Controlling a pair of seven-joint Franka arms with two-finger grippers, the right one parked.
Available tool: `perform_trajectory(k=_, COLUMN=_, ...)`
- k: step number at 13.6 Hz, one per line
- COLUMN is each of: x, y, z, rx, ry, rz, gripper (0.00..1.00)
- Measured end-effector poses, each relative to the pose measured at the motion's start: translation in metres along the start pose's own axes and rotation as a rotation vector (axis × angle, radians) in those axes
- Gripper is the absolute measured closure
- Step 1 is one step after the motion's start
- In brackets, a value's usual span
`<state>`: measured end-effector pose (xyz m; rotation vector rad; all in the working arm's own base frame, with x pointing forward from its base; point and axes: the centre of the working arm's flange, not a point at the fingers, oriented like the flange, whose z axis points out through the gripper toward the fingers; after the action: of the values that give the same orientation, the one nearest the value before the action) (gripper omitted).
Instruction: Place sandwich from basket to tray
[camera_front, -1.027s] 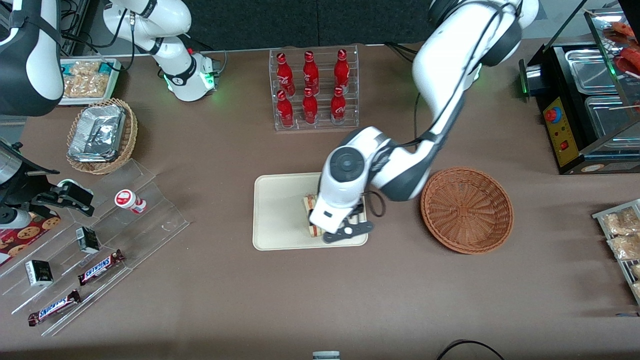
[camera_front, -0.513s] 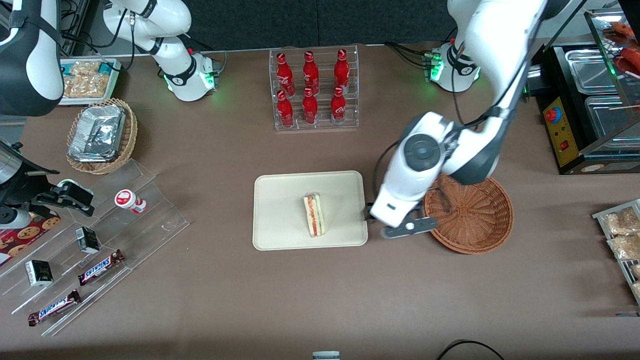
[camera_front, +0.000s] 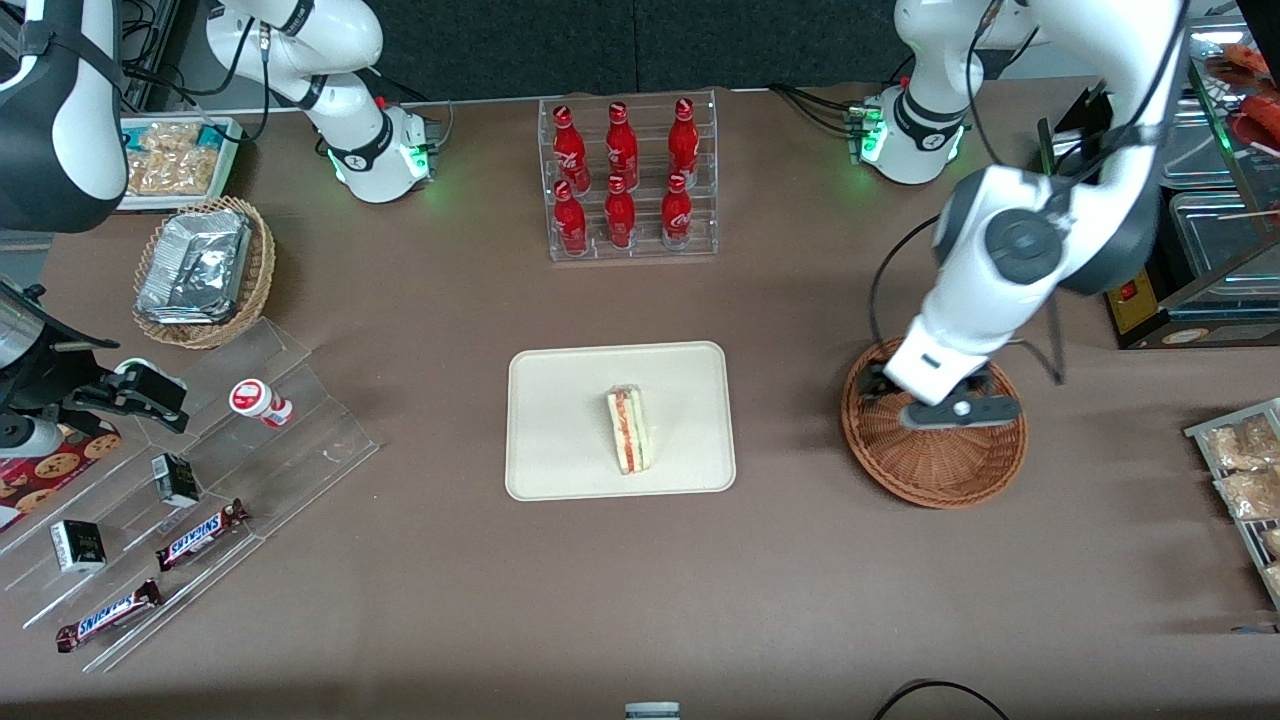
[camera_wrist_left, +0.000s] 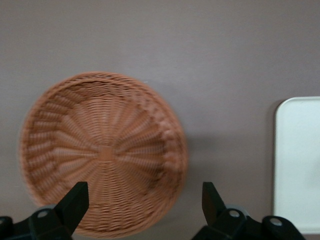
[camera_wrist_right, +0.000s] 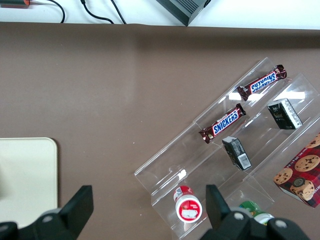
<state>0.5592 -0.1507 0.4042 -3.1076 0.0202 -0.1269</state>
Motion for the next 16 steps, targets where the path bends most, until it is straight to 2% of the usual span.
perform_trajectory(k=4, x=-0.013, y=-0.049, z=-0.042, rx=0.036, ry=-0.015, rz=0.052, gripper=0.00)
perform_trajectory(k=7, x=-0.014, y=-0.069, z=-0.102, rx=0.056, ry=-0.033, rz=0.046, gripper=0.00)
perform_trajectory(k=12, x=0.000, y=-0.074, z=-0.195, rx=0.053, ry=-0.002, rz=0.032, gripper=0.00)
perform_trajectory(k=16, x=0.017, y=-0.077, z=-0.209, rx=0.040, ry=-0.026, rz=0.026, gripper=0.00)
